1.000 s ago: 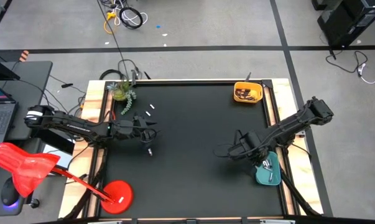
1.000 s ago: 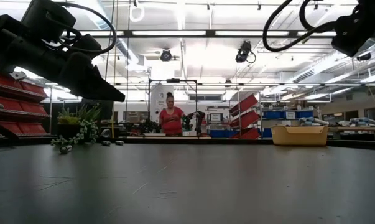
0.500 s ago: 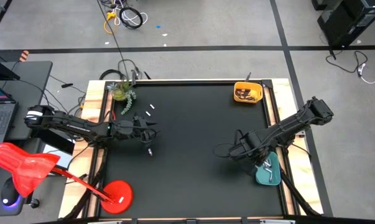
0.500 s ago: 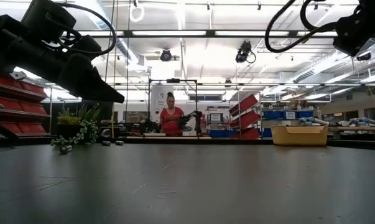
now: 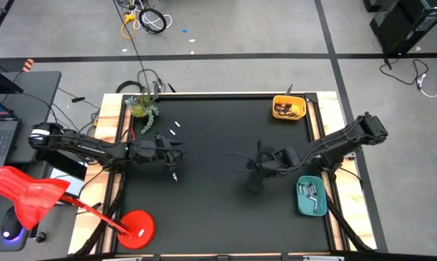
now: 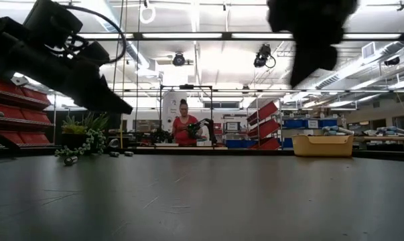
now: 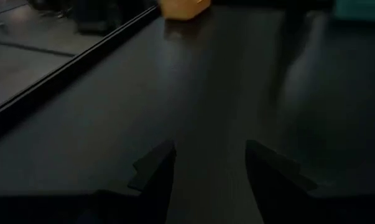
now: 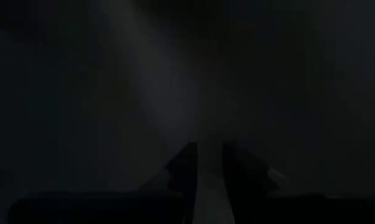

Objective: Sort batteries
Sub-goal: Put the silver battery into the green bin

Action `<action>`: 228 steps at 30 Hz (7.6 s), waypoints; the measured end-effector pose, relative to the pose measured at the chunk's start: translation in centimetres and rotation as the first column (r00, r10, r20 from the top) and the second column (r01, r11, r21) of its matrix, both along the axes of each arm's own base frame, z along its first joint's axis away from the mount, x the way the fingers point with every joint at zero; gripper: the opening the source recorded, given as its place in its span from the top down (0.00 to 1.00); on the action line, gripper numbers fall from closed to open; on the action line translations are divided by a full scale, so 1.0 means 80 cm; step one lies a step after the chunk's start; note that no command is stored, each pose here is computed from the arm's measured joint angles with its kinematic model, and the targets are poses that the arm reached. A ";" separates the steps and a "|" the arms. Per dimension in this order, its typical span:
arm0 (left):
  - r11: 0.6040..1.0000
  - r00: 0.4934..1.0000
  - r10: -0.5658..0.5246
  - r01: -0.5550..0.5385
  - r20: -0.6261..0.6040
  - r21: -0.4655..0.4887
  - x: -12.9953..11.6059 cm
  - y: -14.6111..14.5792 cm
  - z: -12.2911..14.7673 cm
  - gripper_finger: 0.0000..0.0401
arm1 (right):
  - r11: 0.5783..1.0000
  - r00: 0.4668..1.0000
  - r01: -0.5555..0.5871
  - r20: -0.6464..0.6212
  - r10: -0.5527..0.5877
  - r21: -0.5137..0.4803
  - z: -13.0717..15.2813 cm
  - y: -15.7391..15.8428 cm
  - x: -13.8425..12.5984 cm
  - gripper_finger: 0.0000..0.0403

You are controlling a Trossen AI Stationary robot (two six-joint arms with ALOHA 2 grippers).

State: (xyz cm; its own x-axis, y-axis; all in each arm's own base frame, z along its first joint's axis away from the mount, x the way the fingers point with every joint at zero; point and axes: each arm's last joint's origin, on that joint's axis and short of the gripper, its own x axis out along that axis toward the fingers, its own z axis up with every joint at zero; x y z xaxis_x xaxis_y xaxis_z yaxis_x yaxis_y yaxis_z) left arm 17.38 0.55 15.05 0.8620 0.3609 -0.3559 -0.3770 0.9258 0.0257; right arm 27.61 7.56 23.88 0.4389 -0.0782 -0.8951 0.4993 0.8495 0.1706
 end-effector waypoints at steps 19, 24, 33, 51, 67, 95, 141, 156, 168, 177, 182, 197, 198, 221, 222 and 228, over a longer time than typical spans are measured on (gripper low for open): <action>0.997 0.820 0.031 -0.064 -0.571 -0.039 0.003 0.045 0.033 0.51 | 0.854 0.690 0.138 0.668 0.280 -0.501 -0.076 -0.051 -0.004 0.79; 0.971 0.787 -0.233 0.158 -0.571 -0.179 0.017 0.029 0.022 0.51 | 0.846 0.650 0.193 0.710 0.269 -0.497 -0.085 -0.056 -0.021 0.79; 0.869 0.682 -0.492 0.424 -0.542 -0.254 0.025 -0.019 0.017 0.51 | 0.843 0.608 0.096 0.701 0.372 -0.530 -0.106 -0.051 -0.002 0.79; 0.800 0.516 -0.557 0.545 -0.651 -0.252 0.035 -0.045 -0.018 0.55 | 0.833 0.588 0.029 0.683 0.433 -0.553 -0.122 -0.061 0.037 0.79; 0.827 0.502 -0.504 0.515 -0.703 -0.225 0.043 -0.045 -0.035 0.99 | 0.833 0.598 0.029 0.677 0.428 -0.552 -0.123 -0.066 0.038 0.79; 0.826 0.905 -0.425 0.377 0.025 0.419 0.126 -0.049 0.079 1.00 | 0.814 0.703 0.005 0.581 0.410 -0.581 -0.097 -0.025 0.080 0.60; 0.912 0.953 -0.294 0.254 0.079 0.323 0.127 -0.035 0.079 0.74 | 0.726 0.735 0.001 0.493 0.466 -0.688 -0.057 -0.033 0.102 0.93; 0.928 0.987 -0.142 0.161 -0.081 0.337 0.121 -0.029 0.061 0.44 | 0.949 0.976 -0.059 -0.183 0.120 0.310 -0.021 -0.025 -0.073 0.93; 0.955 0.986 -0.120 0.147 -0.115 0.256 0.118 -0.029 0.053 0.47 | 0.886 0.673 0.370 -0.738 -0.047 0.281 -0.022 0.019 -0.148 0.82; 0.954 0.955 0.020 0.071 -0.297 0.291 0.105 -0.021 0.033 0.47 | 0.859 0.621 0.427 -0.782 -0.053 0.281 -0.016 0.022 -0.152 0.70; 0.957 0.924 0.115 -0.005 -0.364 0.291 0.099 0.004 0.025 0.47 | 0.965 0.841 0.255 -0.508 -0.187 0.067 -0.005 0.003 -0.127 0.71; 0.986 0.597 0.158 -0.056 -0.787 0.155 0.062 0.078 0.031 0.47 | 0.803 0.883 0.147 0.442 0.156 -0.577 -0.047 -0.034 -0.038 0.72; 0.987 0.577 0.148 -0.031 -0.803 0.159 0.061 0.079 0.033 0.47 | 0.800 0.846 0.162 0.499 0.189 -0.578 -0.050 -0.037 -0.038 0.73; 0.933 0.177 0.025 0.350 -0.984 0.086 0.079 0.110 -0.010 0.47 | 0.734 0.690 0.197 0.624 0.367 -0.650 -0.088 -0.057 -0.024 0.78; 0.932 0.166 0.042 0.348 -0.985 0.099 0.082 0.112 -0.009 0.47 | 0.734 0.691 0.196 0.623 0.367 -0.650 -0.088 -0.057 -0.024 0.78; 0.926 0.149 -0.044 0.377 -0.988 0.015 0.089 0.123 -0.007 0.47 | 0.738 0.692 0.193 0.623 0.365 -0.646 -0.089 -0.057 -0.024 0.78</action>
State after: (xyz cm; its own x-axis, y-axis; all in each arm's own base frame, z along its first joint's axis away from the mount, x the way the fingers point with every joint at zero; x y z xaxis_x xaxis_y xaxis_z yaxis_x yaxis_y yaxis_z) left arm 24.53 10.43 14.53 -0.0611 0.4296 -0.9009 0.3165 0.8644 0.3908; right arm 25.67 3.03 16.77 0.9113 -0.4055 -0.0708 0.3905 0.9061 -0.1629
